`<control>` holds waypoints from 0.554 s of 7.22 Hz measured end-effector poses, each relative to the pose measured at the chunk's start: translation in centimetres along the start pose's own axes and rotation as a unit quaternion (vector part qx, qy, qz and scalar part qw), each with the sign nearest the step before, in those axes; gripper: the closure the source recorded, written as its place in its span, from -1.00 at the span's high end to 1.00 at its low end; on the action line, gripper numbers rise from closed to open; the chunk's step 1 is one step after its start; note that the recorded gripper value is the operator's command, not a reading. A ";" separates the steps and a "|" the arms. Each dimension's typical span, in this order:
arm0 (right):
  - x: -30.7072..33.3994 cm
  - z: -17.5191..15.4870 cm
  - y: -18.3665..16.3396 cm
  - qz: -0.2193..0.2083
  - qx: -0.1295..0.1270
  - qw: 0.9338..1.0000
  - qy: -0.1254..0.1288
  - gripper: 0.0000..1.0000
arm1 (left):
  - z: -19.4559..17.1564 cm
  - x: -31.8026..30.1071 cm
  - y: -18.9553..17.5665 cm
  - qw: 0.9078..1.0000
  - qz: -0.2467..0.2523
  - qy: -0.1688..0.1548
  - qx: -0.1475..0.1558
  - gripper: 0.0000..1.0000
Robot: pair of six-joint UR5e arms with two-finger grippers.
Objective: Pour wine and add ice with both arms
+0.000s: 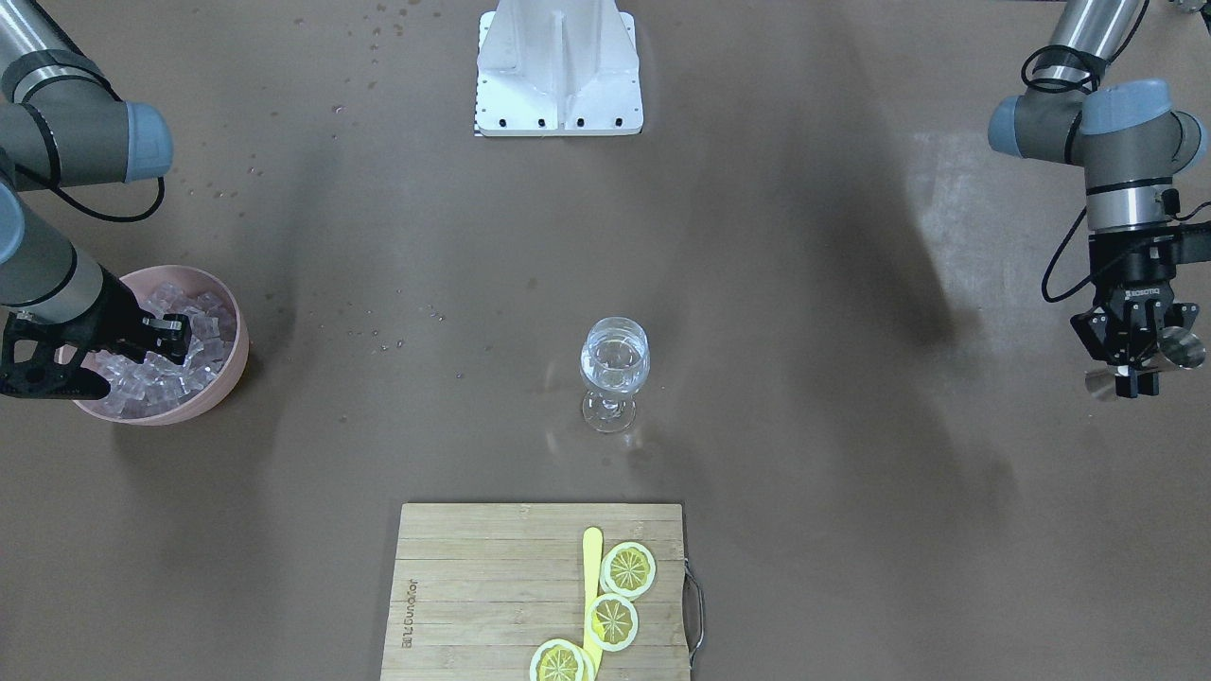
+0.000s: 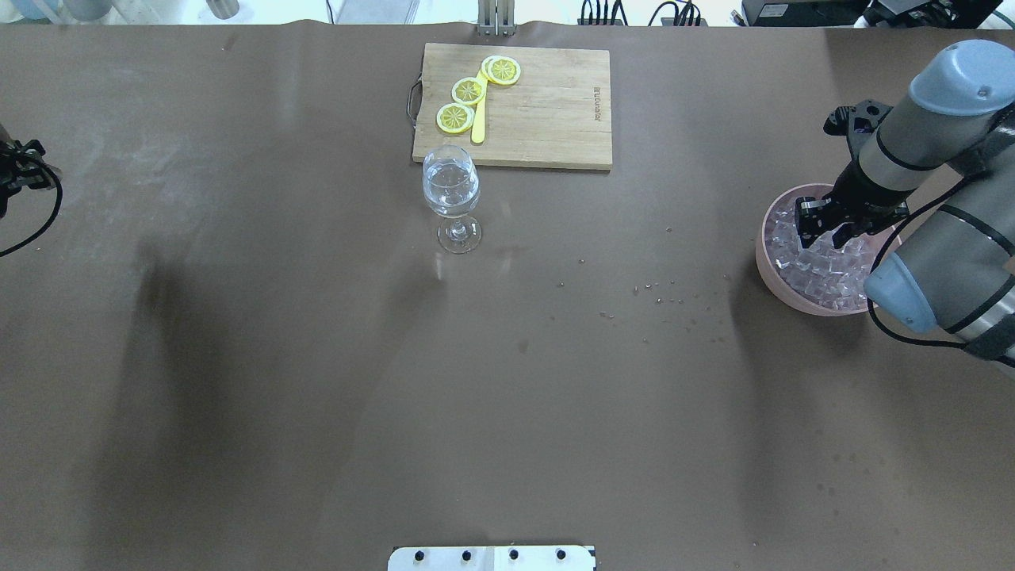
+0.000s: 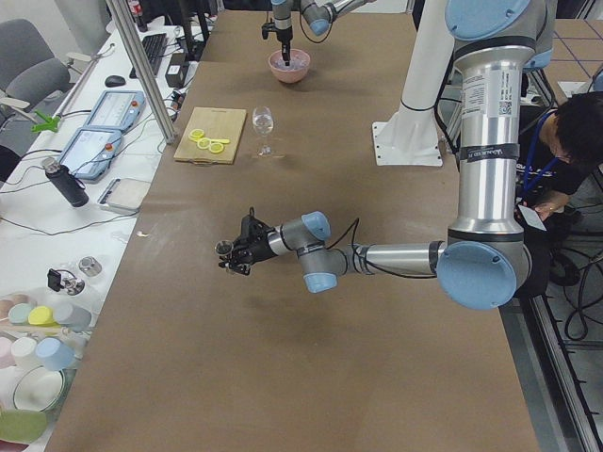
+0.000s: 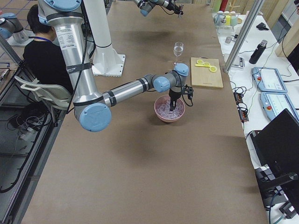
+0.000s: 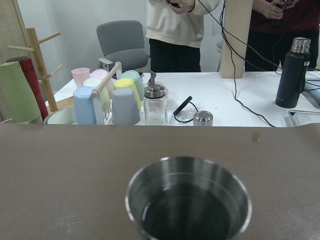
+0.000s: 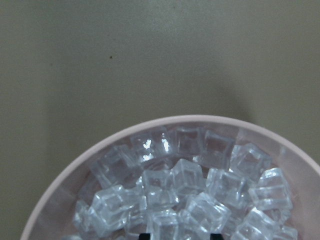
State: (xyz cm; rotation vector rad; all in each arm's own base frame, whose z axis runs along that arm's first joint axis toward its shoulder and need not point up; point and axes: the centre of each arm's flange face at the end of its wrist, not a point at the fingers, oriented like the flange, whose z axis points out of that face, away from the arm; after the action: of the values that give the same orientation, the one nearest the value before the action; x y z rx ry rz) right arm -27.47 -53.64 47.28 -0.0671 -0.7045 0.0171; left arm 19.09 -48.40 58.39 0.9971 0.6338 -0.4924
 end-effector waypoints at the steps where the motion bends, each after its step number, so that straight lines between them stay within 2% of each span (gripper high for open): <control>1: -0.2 0.1 -0.2 0.001 0.000 1.000 0.000 0.01 | -0.2 0.7 -0.7 1.000 0.001 -0.007 0.002 -0.48; 4: -0.4 0.1 -0.5 0.012 -0.001 1.000 -0.001 0.01 | -0.6 5.9 -3.8 1.000 0.002 -0.014 0.007 -0.49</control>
State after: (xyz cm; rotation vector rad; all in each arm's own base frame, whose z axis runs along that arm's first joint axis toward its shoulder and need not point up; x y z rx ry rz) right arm -27.81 -54.11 47.15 -0.0777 -0.7050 0.0404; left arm 20.74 -50.17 51.71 1.0029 0.6049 -0.5069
